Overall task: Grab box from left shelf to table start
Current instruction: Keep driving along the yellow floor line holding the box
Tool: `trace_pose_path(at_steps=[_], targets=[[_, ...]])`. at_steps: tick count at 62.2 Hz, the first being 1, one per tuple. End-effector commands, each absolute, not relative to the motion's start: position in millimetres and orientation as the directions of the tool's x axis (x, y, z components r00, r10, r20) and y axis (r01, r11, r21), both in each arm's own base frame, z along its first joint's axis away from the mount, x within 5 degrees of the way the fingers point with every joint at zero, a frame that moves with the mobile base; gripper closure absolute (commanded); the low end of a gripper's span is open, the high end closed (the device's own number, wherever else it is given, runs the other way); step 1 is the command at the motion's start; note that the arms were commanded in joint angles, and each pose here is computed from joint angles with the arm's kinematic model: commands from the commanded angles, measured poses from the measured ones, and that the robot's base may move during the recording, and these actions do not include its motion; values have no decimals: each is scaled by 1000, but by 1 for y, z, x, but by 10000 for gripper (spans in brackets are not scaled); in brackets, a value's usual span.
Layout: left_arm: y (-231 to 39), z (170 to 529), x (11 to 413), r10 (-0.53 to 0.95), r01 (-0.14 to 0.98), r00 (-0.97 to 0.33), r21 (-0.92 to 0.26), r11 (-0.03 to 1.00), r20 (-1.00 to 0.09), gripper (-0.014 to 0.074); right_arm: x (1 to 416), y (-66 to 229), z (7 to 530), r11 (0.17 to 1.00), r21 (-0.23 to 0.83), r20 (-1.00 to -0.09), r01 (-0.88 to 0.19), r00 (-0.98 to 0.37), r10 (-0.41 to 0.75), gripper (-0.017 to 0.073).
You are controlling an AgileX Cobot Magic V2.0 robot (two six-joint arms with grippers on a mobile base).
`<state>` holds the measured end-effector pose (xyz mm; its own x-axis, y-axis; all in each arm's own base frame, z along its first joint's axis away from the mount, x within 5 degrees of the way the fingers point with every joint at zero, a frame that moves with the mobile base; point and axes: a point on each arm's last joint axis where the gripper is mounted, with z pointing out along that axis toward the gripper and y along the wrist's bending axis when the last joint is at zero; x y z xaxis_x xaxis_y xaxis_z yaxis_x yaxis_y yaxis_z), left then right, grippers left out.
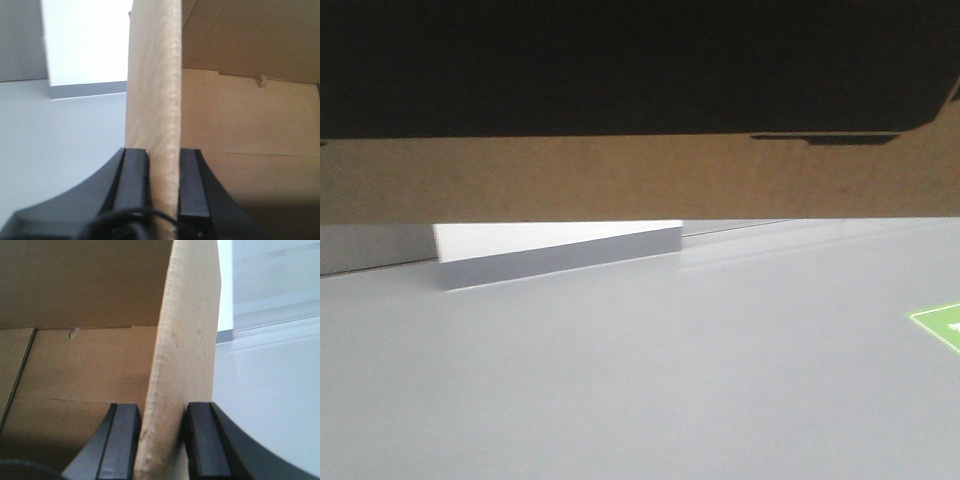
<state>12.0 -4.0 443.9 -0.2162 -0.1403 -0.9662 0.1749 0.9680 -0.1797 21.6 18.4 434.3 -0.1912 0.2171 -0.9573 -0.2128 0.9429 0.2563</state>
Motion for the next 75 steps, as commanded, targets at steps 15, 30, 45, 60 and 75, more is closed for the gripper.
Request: trace_pose_path(at_steps=[15,30,45,60,75], targets=[[5,472,7,-115,134,36,-109,985,-993,696,22,7,455,984,133,-991,-116,7,134,503],[5,472,7,-115,134,36,-109,985,-993,696,22,7,455,984,133,-991,-116,7,134,503],[5,472,7,-115,134,36,-109,985,-993,696,22,7,455,984,133,-991,-116,7,134,503],[5,472,7,-115,135,37,-109,985,-993,696,22,7,455,984,133,-991,-116,7,134,503],[5,472,7,-115,135,37,-109,985,-993,696,22,7,455,984,133,-991,-116,7,134,503]])
